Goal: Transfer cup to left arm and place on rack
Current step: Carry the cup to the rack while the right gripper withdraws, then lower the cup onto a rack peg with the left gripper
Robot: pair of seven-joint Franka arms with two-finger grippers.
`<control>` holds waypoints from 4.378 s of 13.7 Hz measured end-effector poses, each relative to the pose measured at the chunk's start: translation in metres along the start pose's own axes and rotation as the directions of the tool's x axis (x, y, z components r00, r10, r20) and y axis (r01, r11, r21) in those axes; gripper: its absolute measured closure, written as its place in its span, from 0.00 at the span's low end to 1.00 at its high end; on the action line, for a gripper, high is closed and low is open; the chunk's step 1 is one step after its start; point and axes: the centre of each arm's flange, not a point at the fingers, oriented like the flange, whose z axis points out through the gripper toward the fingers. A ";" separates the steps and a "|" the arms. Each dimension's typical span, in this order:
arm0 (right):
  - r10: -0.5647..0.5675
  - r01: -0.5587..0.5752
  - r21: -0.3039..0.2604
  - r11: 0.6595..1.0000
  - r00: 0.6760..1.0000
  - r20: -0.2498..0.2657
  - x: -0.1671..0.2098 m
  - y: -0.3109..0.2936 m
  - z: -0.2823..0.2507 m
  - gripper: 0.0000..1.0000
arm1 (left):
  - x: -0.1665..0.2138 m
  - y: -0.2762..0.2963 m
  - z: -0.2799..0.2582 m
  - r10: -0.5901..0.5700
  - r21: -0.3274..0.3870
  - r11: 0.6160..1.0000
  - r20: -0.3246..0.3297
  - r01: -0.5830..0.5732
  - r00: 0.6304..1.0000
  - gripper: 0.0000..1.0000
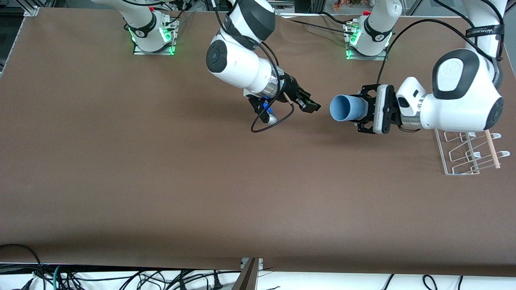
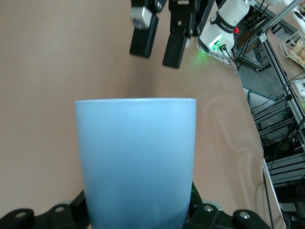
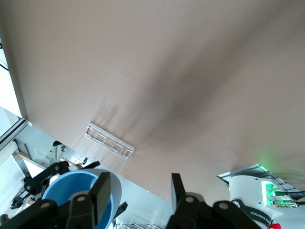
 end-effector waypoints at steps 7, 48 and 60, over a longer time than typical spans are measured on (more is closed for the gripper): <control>-0.169 0.151 -0.106 0.983 0.968 -0.186 0.048 -0.021 -0.088 0.00 | -0.033 0.011 -0.096 -0.067 0.164 0.986 0.545 -0.029 0.836 0.26; -0.865 0.618 -0.698 0.362 0.502 -0.004 0.221 0.120 -0.468 0.00 | -0.278 0.014 -0.020 -0.431 0.405 0.890 0.898 -0.210 -0.091 0.26; -0.873 0.619 -0.699 0.358 0.487 -0.015 0.229 0.116 -0.466 0.00 | -0.279 0.029 -0.040 -0.382 0.357 0.912 0.919 -0.200 -0.102 0.26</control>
